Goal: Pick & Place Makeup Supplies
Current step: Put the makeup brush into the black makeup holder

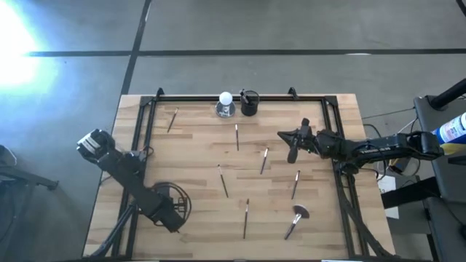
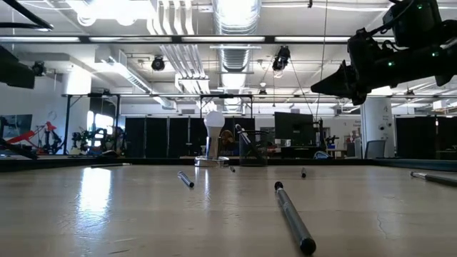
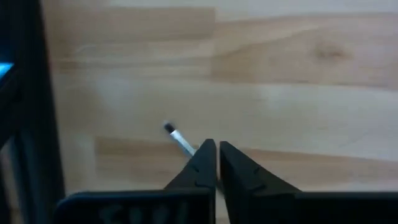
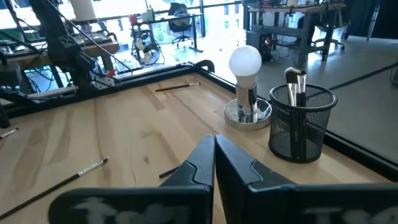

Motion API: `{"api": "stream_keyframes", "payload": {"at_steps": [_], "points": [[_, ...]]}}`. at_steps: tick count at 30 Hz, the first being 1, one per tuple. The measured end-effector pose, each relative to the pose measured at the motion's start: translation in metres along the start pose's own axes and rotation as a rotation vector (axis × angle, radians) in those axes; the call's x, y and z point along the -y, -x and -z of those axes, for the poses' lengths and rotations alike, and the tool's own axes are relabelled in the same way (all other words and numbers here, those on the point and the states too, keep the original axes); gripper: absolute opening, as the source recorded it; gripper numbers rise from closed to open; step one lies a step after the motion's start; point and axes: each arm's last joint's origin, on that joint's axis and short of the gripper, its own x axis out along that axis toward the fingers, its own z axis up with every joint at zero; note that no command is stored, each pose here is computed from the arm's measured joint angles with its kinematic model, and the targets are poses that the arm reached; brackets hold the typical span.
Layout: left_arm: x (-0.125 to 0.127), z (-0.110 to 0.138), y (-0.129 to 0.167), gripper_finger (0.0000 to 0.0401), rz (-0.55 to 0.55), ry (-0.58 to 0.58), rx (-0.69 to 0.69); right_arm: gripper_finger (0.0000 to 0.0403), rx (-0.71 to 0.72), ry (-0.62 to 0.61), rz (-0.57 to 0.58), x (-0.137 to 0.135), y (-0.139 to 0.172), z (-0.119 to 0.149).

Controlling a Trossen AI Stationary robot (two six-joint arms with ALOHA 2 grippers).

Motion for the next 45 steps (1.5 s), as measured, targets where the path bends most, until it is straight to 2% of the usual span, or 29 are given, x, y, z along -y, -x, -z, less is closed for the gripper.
{"api": "stream_keyframes", "payload": {"at_steps": [6, 11, 15, 20, 25, 32, 36, 42, 45], "points": [[-0.01, 0.009, -0.004, 0.0066, -0.071, 0.001, -0.045, 0.0008, -0.001, 0.004, 0.0, 0.0, 0.0, 0.0], [-0.011, 0.006, -0.017, 0.008, -0.039, 0.003, -0.042, 0.0008, 0.0, 0.004, 0.001, 0.0, 0.0, 0.0], [-0.011, 0.005, -0.03, 0.008, -0.005, 0.002, -0.074, 0.0008, 0.0, 0.004, 0.002, 0.0, 0.0, 0.0], [-0.009, 0.001, -0.031, 0.008, 0.013, 0.0, -0.065, 0.0008, 0.0, 0.003, 0.002, 0.0, 0.0, 0.0], [-0.003, -0.001, -0.032, 0.0078, 0.099, -0.038, -0.016, 0.0008, 0.0, 0.003, 0.001, 0.0, 0.0, 0.0], [0.009, -0.006, -0.034, 0.0035, 0.262, -0.065, 0.121, 0.0008, 0.001, 0.003, 0.001, 0.0, 0.0, 0.0], [0.016, -0.006, -0.039, 0.0012, 0.31, -0.082, 0.161, 0.0008, 0.0, 0.003, 0.002, 0.0, 0.0, 0.0], [0.02, -0.004, -0.029, 0.0007, 0.317, -0.207, 0.149, 0.0008, 0.0, 0.003, 0.002, 0.0, 0.0, 0.0], [0.021, 0.0, -0.012, 0.0018, 0.331, -0.31, 0.063, 0.0008, 0.001, 0.002, 0.001, 0.0, 0.0, 0.0]]}}
